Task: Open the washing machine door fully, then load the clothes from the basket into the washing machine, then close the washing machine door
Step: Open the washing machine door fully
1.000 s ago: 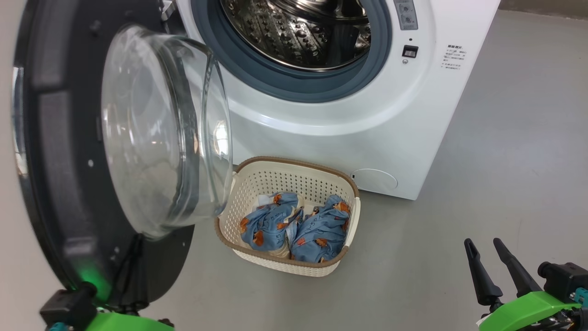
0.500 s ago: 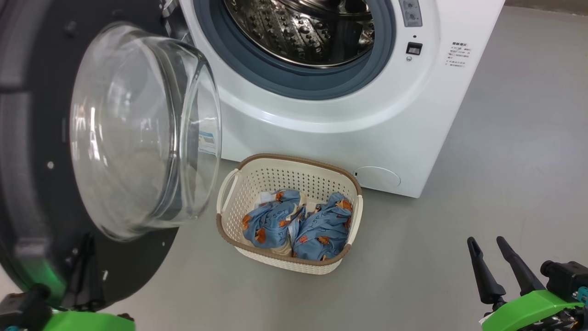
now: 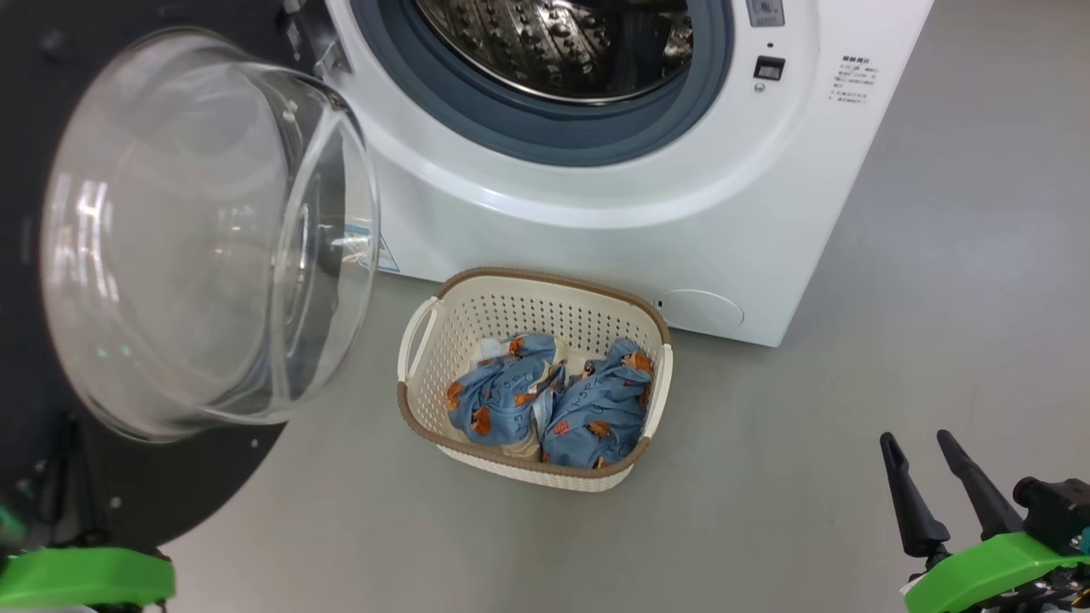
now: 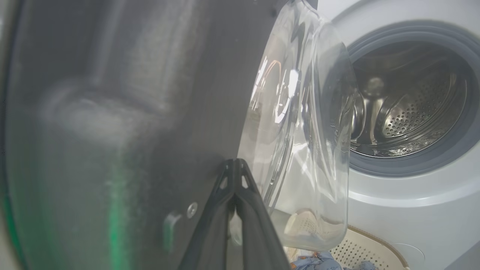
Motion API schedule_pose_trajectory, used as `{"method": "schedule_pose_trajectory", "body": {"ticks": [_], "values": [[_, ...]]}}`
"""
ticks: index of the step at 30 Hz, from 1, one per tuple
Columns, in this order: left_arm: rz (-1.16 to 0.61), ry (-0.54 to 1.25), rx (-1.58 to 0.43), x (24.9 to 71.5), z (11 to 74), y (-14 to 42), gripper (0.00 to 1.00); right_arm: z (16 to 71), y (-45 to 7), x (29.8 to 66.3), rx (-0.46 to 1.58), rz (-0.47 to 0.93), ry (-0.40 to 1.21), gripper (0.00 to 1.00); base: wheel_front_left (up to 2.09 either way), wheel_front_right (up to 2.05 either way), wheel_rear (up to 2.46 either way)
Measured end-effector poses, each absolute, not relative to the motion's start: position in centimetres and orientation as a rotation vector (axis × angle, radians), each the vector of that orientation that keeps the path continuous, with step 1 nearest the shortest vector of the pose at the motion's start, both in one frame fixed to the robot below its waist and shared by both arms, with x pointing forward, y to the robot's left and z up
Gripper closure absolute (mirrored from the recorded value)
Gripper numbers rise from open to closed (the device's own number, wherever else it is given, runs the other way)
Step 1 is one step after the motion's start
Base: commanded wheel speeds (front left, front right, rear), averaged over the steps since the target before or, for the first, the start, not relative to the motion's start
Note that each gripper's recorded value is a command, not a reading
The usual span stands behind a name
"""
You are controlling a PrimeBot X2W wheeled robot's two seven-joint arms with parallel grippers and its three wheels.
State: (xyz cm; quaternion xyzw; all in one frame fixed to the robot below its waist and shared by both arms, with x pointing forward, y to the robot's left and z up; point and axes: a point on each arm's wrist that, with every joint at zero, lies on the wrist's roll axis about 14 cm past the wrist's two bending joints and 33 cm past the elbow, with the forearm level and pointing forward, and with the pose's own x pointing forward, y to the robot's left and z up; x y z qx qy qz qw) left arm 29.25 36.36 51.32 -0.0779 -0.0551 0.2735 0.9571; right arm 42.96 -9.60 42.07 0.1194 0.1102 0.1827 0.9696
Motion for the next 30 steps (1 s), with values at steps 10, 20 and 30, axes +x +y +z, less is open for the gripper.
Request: {"method": "schedule_pose_trajectory", "body": {"ticks": [10,20,30], "values": [[0.646,-0.092,-0.126,29.5,50.9,39.7,1.00,41.4,-10.4,44.0,0.204,0.356,0.221,0.00,0.00,0.00,0.00],[0.730,-0.062,-0.093,28.9,50.3,43.0,1.00,40.3,-11.3,44.3,0.184,0.334,0.240,0.00,0.00,0.00,0.00],[0.780,-0.031,-0.049,29.2,50.1,45.6,1.00,39.7,-11.4,44.8,0.176,0.331,0.247,0.00,0.00,0.00,0.00]]}}
